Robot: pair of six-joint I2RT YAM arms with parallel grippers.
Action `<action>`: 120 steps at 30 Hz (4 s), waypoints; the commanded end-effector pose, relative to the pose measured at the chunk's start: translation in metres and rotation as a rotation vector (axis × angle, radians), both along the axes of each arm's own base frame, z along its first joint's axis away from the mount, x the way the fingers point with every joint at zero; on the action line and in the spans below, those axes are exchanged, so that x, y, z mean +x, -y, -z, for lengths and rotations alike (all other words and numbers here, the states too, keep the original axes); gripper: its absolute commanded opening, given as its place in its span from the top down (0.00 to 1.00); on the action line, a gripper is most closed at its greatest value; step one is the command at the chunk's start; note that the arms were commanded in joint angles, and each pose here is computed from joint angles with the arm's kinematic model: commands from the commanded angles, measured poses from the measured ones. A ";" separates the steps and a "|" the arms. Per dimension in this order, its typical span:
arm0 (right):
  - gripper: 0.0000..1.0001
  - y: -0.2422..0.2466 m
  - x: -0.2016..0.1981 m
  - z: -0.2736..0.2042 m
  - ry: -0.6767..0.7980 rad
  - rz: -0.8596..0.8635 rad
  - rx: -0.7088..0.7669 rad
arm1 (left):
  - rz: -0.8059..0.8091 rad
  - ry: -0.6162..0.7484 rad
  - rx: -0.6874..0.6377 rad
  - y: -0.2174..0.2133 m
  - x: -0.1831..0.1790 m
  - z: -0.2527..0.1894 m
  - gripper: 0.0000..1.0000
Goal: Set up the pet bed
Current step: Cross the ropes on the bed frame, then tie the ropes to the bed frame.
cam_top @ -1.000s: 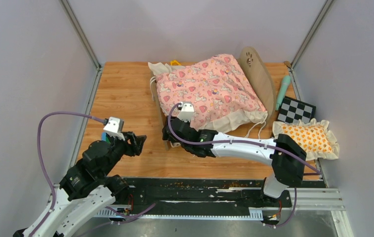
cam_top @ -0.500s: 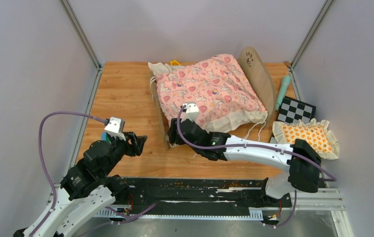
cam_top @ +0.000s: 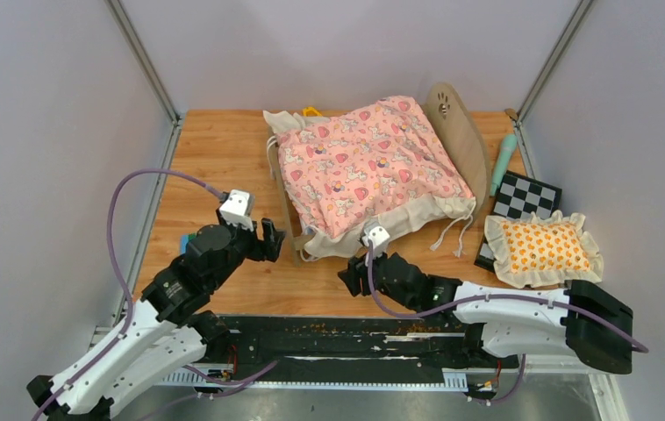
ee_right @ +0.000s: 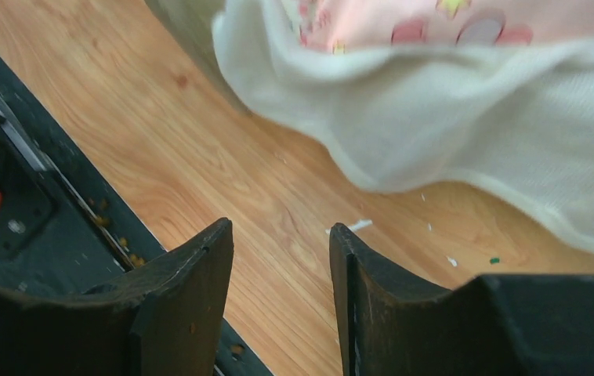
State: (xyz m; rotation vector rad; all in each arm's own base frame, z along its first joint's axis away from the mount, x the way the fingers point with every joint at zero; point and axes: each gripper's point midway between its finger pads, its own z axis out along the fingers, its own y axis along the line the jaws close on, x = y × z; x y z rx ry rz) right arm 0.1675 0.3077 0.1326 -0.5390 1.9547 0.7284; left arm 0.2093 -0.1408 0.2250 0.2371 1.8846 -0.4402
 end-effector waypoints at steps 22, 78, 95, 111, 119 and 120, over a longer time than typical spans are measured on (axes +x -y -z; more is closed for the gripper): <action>0.52 -0.036 0.011 0.002 0.295 -0.107 0.161 | -0.162 -0.180 0.128 0.044 0.076 0.062 0.66; 0.70 -0.132 0.088 0.139 0.246 -0.207 -0.043 | -0.060 -0.161 0.237 0.063 0.092 0.045 1.00; 1.00 -0.100 0.005 0.132 0.059 -0.371 0.052 | -0.082 -0.188 0.231 0.052 0.096 0.057 1.00; 0.71 -0.054 -0.006 0.111 0.041 -0.303 -0.097 | -0.074 -0.193 0.235 0.051 0.096 0.058 1.00; 0.53 -0.032 0.027 0.063 0.184 -0.106 -0.202 | -0.064 -0.195 0.232 0.053 0.096 0.057 1.00; 0.52 -0.029 0.029 0.059 0.195 -0.092 -0.201 | -0.063 -0.194 0.232 0.053 0.096 0.057 1.00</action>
